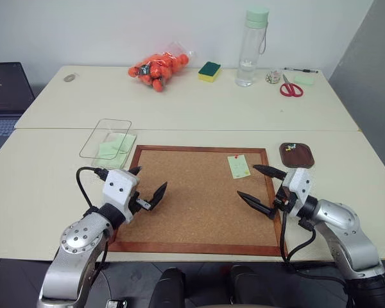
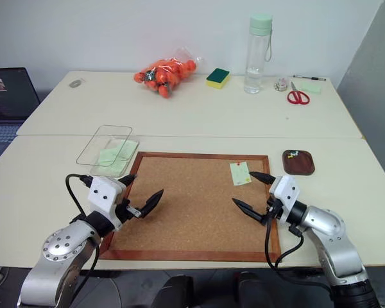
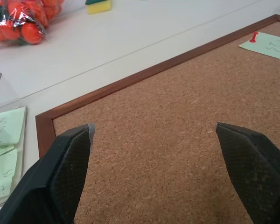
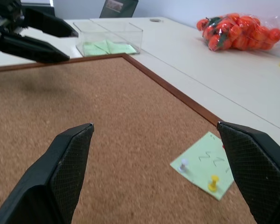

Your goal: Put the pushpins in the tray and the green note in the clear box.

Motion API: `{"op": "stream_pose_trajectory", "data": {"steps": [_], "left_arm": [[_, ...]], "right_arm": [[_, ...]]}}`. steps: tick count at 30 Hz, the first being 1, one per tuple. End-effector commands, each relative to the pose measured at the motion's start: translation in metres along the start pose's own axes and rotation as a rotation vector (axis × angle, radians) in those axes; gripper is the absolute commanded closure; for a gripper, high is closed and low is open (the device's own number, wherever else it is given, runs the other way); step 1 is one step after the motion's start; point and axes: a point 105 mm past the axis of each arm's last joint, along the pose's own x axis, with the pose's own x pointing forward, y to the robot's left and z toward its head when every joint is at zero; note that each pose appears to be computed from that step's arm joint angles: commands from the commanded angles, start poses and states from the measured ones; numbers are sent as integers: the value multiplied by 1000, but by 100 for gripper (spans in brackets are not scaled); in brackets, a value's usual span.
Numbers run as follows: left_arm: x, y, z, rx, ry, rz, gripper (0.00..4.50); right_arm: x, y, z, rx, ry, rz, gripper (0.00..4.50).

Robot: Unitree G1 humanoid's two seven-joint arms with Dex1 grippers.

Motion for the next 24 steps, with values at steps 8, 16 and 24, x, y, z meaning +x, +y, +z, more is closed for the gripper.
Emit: {"op": "stream_pose_trajectory", "data": {"steps": [8, 16, 24], "left_arm": [[11, -19, 14, 30, -19, -202, 156], [20, -28, -3, 10, 40, -256, 319], [25, -33, -21, -8, 84, -282, 446]], "right_arm": [[-8, -13, -1, 38, -8, -79, 0], [1, -24, 3, 26, 18, -123, 0], [12, -36, 8, 77, 56, -142, 0]]}}
